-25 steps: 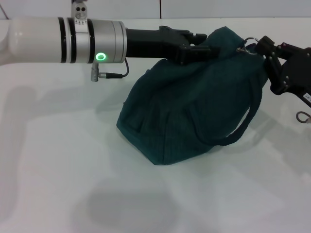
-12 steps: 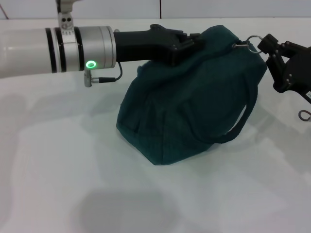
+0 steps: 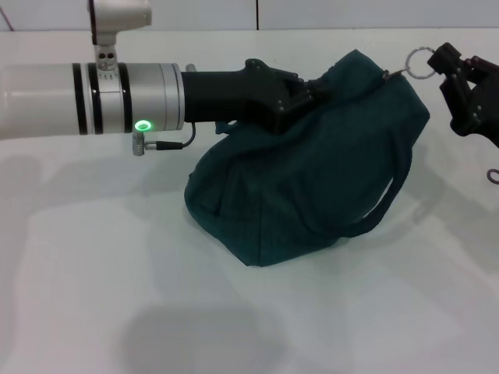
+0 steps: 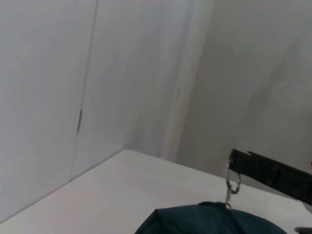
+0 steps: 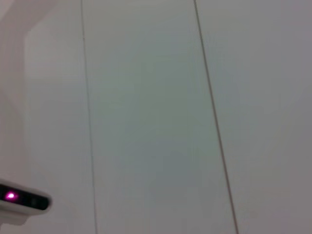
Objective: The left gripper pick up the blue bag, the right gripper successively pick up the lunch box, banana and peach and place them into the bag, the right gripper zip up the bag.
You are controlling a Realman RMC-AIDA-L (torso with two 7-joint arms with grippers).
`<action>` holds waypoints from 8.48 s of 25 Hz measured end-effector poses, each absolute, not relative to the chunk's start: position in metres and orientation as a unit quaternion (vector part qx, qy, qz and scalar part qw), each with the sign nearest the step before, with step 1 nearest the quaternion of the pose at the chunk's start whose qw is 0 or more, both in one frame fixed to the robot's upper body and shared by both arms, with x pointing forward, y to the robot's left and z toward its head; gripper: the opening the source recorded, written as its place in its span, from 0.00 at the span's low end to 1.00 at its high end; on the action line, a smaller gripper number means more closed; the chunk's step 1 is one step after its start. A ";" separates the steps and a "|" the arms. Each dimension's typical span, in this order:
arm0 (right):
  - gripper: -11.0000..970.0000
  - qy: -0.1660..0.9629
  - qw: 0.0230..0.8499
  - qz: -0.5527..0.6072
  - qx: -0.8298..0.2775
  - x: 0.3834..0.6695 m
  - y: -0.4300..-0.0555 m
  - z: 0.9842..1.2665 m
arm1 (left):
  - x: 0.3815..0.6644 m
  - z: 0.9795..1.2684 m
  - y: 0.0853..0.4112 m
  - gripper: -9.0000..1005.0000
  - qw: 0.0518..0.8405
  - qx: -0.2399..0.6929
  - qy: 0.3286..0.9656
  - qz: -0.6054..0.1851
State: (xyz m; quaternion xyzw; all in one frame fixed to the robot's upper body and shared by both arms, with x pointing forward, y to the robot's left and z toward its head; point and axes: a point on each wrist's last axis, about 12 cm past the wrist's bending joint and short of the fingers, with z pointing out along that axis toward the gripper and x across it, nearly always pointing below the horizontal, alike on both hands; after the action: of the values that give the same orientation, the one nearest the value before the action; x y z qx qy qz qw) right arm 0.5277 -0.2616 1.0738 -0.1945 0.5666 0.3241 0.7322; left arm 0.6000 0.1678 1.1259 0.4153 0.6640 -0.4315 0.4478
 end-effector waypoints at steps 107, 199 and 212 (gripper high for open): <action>0.28 0.647 0.659 0.297 -0.243 0.550 -0.252 1.059 | 0.605 1.133 0.176 0.05 0.514 0.425 0.627 -0.402; 0.63 0.513 0.672 0.432 -0.314 0.523 -0.241 1.098 | 0.493 1.066 0.248 0.72 0.744 0.275 0.511 -0.332; 0.63 0.503 0.686 0.408 -0.333 0.516 -0.237 1.091 | 0.487 1.060 0.246 0.72 0.751 0.281 0.510 -0.311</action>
State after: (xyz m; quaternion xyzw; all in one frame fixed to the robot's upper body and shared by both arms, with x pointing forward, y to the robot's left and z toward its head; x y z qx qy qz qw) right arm 0.5159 -0.2368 1.0910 -0.3332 0.5026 0.4076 0.6857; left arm 0.4874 0.2455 1.0604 0.2813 0.5097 -0.3114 0.7510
